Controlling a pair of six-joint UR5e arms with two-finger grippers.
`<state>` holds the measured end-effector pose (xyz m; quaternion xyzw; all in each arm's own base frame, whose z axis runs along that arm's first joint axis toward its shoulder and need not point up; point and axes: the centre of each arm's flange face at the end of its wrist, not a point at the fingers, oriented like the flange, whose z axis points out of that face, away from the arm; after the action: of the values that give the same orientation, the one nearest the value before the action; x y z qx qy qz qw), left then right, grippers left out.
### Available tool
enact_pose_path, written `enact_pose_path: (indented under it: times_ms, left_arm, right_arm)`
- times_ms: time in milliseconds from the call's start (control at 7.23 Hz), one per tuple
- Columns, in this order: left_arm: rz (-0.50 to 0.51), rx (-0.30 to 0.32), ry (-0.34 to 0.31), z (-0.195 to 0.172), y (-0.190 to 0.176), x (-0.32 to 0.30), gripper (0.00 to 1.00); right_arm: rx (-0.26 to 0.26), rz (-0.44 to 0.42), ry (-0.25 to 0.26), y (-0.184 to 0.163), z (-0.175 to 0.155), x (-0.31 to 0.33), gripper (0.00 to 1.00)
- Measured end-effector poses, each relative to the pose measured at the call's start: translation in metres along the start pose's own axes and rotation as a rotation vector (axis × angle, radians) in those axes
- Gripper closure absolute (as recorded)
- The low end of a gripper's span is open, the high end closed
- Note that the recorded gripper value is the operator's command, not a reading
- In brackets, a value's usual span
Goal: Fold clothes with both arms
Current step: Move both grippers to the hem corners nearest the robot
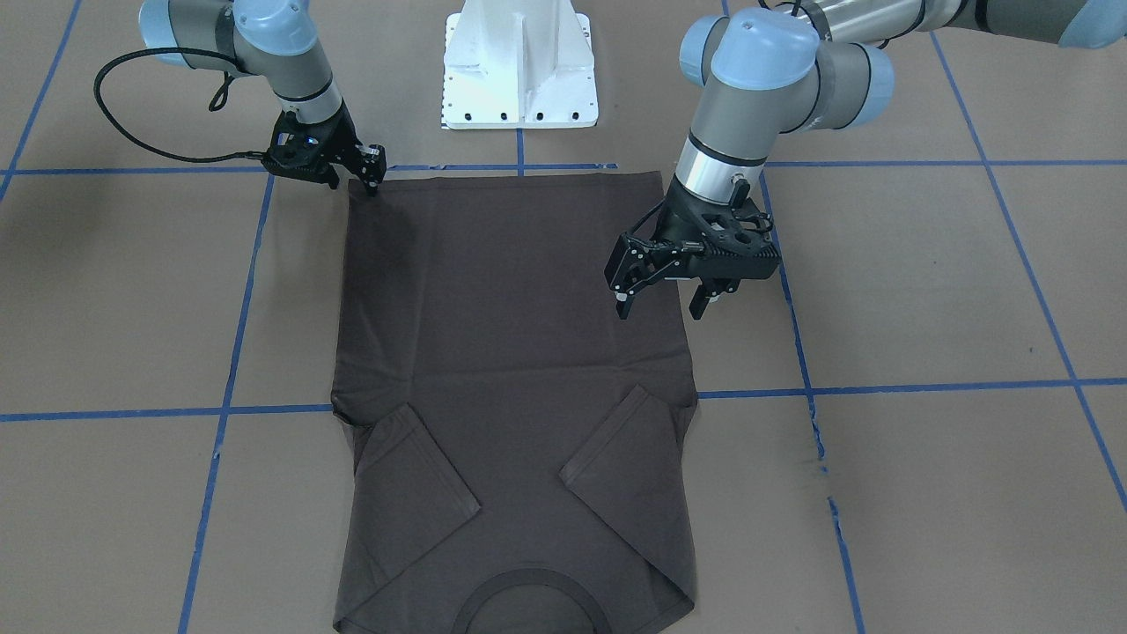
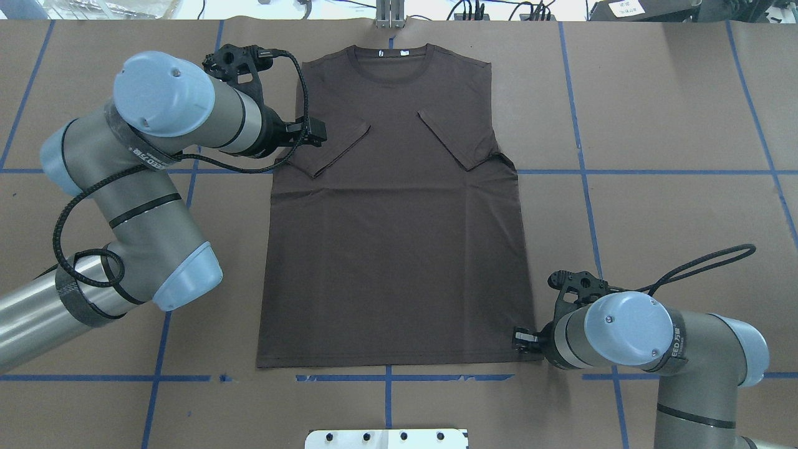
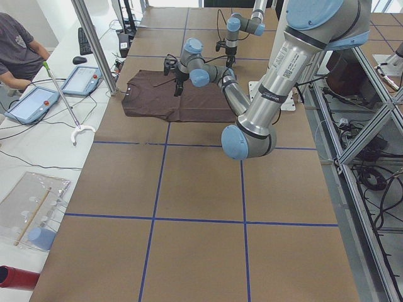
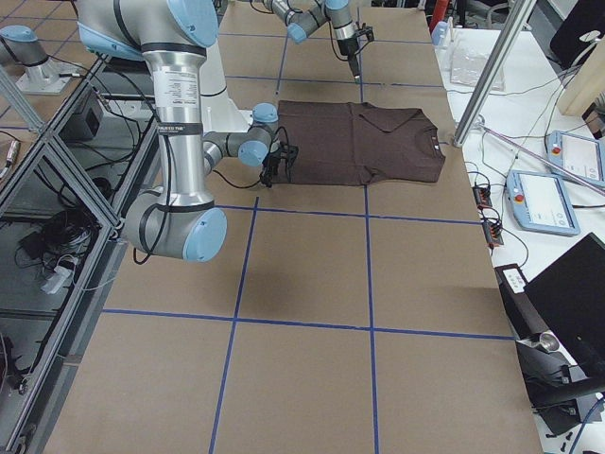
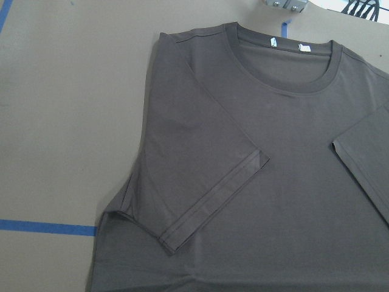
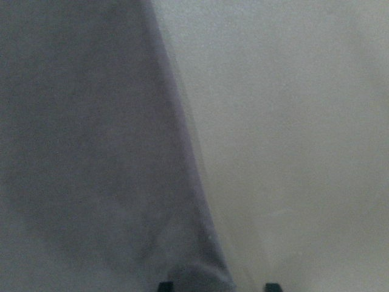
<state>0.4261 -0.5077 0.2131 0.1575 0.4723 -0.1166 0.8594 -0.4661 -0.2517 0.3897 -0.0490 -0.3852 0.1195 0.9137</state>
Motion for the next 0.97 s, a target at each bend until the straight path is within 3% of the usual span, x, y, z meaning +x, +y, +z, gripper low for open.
enact_pose_path:
  times_ms: [692,968]
  left_arm:
    - [-0.007,-0.004,0.001,-0.001,0.003,-0.003,0.0]
    - [-0.114,-0.068,0.015,-0.005,0.057,-0.015,0.0]
  right_arm:
    - [0.0,-0.006,-0.026,0.002,-0.013,-0.005,1.0]
    - [0.002,-0.009,-0.076,0.004,-0.038,-0.012,1.0]
